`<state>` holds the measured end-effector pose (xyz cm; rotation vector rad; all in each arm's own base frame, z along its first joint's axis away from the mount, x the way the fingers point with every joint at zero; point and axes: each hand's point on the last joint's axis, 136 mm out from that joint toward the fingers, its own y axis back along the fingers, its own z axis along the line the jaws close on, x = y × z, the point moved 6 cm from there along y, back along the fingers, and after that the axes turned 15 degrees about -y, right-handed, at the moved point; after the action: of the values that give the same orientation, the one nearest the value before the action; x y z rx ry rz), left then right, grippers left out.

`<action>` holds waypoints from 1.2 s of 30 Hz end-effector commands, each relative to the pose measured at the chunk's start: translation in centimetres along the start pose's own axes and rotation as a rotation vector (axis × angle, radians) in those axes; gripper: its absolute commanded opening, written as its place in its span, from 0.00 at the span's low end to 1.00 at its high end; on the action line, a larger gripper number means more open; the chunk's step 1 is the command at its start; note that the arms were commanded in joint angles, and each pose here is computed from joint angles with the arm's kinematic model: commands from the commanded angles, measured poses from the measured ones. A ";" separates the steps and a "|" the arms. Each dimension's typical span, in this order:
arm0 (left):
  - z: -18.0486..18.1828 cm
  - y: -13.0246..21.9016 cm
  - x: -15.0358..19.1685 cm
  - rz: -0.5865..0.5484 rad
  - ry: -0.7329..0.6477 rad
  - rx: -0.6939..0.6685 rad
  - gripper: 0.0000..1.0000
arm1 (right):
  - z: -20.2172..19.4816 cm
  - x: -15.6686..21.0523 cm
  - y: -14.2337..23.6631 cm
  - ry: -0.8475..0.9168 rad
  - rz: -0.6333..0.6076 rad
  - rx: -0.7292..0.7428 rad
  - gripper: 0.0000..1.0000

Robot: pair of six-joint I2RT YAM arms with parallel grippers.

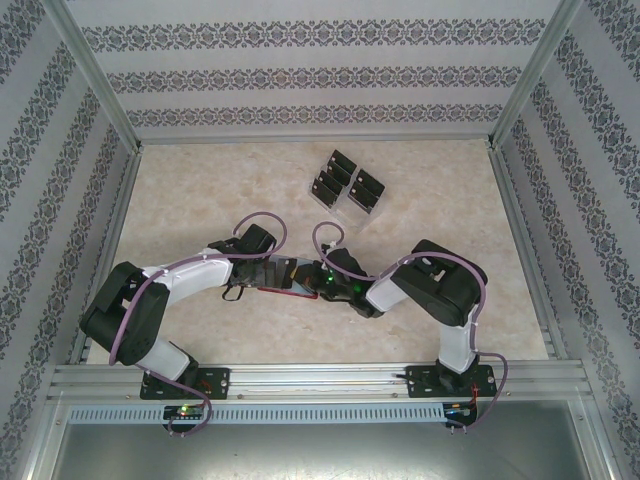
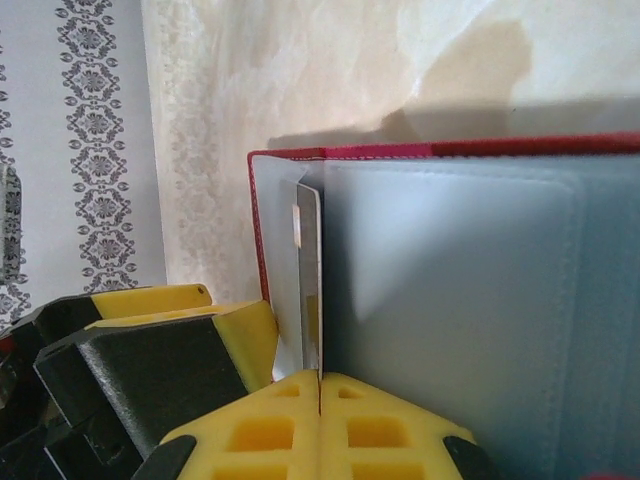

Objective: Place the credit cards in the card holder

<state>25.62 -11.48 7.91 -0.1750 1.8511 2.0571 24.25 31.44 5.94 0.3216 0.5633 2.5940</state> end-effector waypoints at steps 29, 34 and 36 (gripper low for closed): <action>-5.0 3.2 -3.2 -0.083 -0.071 0.152 1.00 | -2.5 -1.1 3.4 0.017 -0.035 0.098 0.00; -6.5 2.4 -3.3 -0.066 -0.102 0.151 1.00 | -2.9 -1.1 3.5 0.016 -0.039 0.110 0.00; -6.8 1.9 -3.3 -0.059 -0.108 0.141 1.00 | -3.0 -1.2 3.5 0.012 -0.040 0.114 0.00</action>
<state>26.50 -18.11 9.90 -0.0630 1.8997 1.8581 23.15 27.67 5.63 0.3057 0.6849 2.5536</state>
